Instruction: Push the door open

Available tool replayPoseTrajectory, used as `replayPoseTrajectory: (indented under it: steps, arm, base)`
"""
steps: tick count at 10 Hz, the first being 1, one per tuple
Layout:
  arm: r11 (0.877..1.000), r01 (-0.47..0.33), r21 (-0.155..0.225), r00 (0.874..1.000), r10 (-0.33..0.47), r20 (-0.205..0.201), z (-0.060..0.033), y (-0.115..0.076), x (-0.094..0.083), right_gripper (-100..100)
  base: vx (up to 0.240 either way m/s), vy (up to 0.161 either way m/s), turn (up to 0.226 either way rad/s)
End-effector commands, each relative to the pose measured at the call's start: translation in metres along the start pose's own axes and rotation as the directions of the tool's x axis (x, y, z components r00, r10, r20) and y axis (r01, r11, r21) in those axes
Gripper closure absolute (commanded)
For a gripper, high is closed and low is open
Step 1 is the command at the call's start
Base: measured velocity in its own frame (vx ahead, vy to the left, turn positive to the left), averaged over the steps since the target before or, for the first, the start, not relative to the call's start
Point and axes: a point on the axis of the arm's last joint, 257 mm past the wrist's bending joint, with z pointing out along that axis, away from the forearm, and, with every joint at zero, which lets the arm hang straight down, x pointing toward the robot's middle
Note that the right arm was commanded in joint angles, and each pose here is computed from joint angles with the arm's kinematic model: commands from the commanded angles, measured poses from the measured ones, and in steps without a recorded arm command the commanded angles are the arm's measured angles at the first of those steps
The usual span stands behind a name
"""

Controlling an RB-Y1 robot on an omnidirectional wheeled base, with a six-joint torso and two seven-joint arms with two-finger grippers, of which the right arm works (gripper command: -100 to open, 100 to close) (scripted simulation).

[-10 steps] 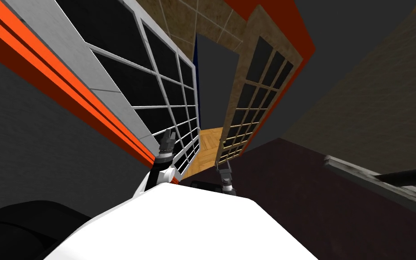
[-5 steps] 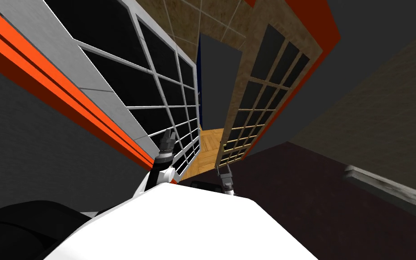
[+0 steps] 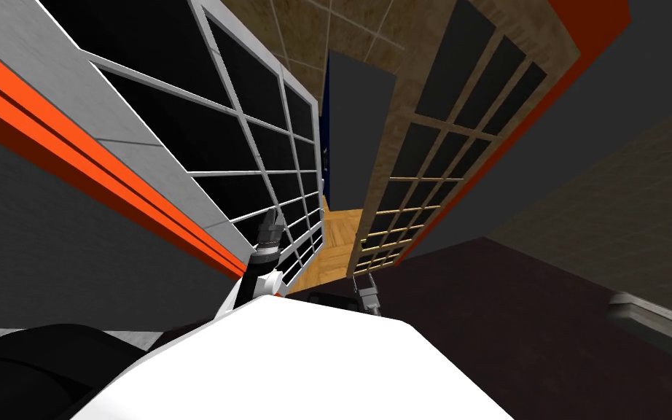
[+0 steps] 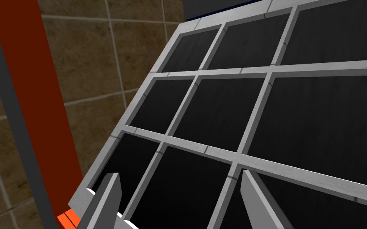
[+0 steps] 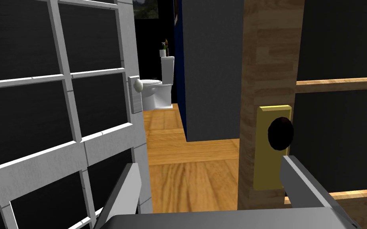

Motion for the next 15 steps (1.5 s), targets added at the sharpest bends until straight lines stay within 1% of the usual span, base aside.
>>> replayPoseTrajectory:
  steps: [1, 6, 9, 10, 15]
  arm:
    - [1.0, -0.013, 0.003, 0.999, 0.013, 0.033, -0.0108, 0.009, -0.01, -100]
    - [1.0, -0.028, 0.004, 0.993, 0.028, 0.113, -0.0392, 0.034, -0.038, -100]
    - [1.0, -0.029, 0.002, 0.989, 0.028, 0.147, -0.0523, 0.048, -0.049, -100]
    - [1.0, -0.028, 0.003, 0.99, 0.028, 0.14, -0.0484, 0.044, -0.046, -100]
    - [0.999, -0.029, -0.014, 0.989, 0.031, 0.144, -0.0311, 0.045, -0.052, -100]
  base:
    - [0.118, -0.112, 0.142]
    - [0.128, -0.115, 0.111]
    - [0.11, -0.106, 0.098]
    - [0.051, -0.056, 0.026]
    - [0.162, 0.027, 0.03]
